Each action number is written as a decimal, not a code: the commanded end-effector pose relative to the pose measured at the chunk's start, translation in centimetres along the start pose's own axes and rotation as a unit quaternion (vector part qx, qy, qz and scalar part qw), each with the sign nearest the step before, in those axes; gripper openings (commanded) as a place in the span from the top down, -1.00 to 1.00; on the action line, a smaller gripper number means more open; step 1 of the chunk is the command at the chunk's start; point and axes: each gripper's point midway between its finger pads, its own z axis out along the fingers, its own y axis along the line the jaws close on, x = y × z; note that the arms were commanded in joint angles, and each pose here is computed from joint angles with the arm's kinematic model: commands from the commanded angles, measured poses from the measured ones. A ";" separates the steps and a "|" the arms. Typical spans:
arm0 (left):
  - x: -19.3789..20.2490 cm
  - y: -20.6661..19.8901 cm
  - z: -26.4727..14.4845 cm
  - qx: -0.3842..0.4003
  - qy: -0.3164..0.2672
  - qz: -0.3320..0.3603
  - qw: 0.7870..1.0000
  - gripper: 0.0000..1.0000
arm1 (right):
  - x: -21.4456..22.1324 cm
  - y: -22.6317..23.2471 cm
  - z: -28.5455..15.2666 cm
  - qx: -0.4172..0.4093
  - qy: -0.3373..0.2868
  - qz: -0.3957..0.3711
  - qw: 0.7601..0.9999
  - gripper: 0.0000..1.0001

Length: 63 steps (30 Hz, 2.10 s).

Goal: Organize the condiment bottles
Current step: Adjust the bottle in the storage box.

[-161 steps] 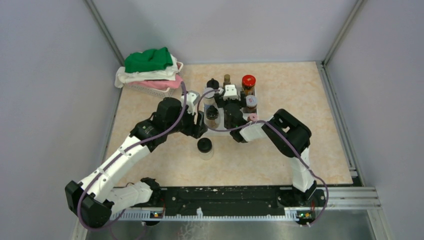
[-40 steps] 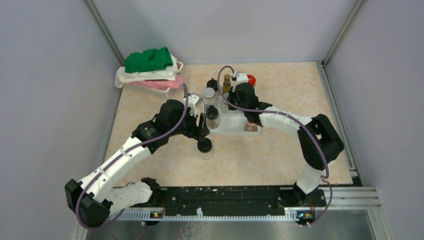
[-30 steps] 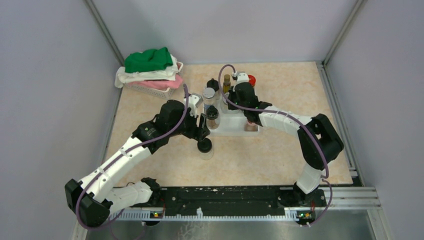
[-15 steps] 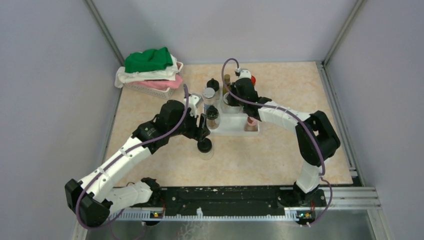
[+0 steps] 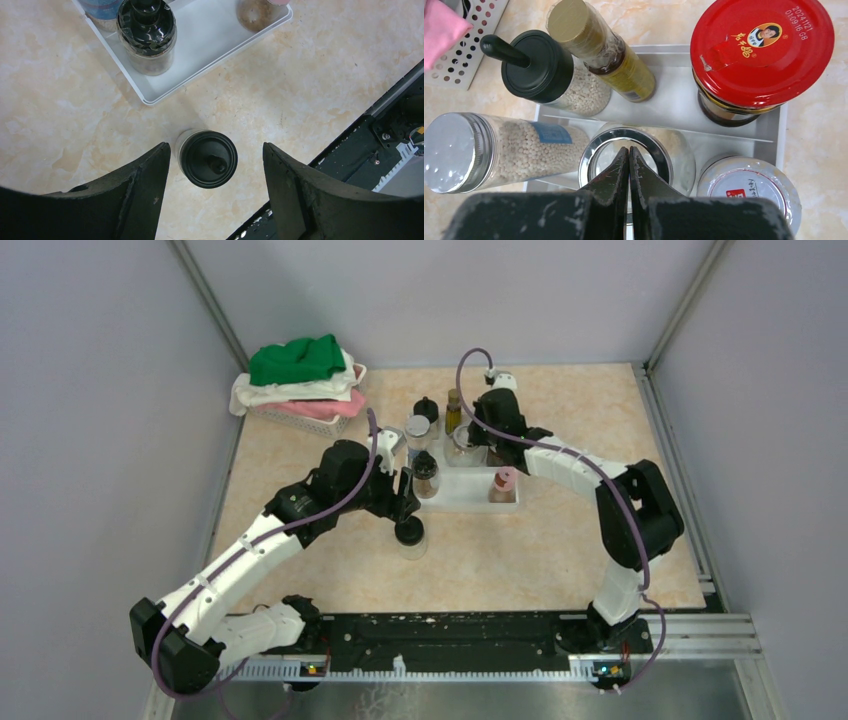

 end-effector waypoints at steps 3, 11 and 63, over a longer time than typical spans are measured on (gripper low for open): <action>-1.5 -0.5 -0.1 0.006 -0.026 0.006 1.000 -0.49 | 7.7 -5.8 -0.9 0.085 0.131 -0.055 0.986 1.00; -1.7 -0.5 -0.3 0.004 -0.028 0.006 1.000 -0.49 | 5.4 -4.0 -0.8 0.057 0.118 -0.070 0.989 1.00; -0.2 1.1 0.3 -0.027 -0.025 0.023 0.999 -0.64 | -0.3 8.0 -14.9 -0.109 0.004 -0.133 0.985 0.16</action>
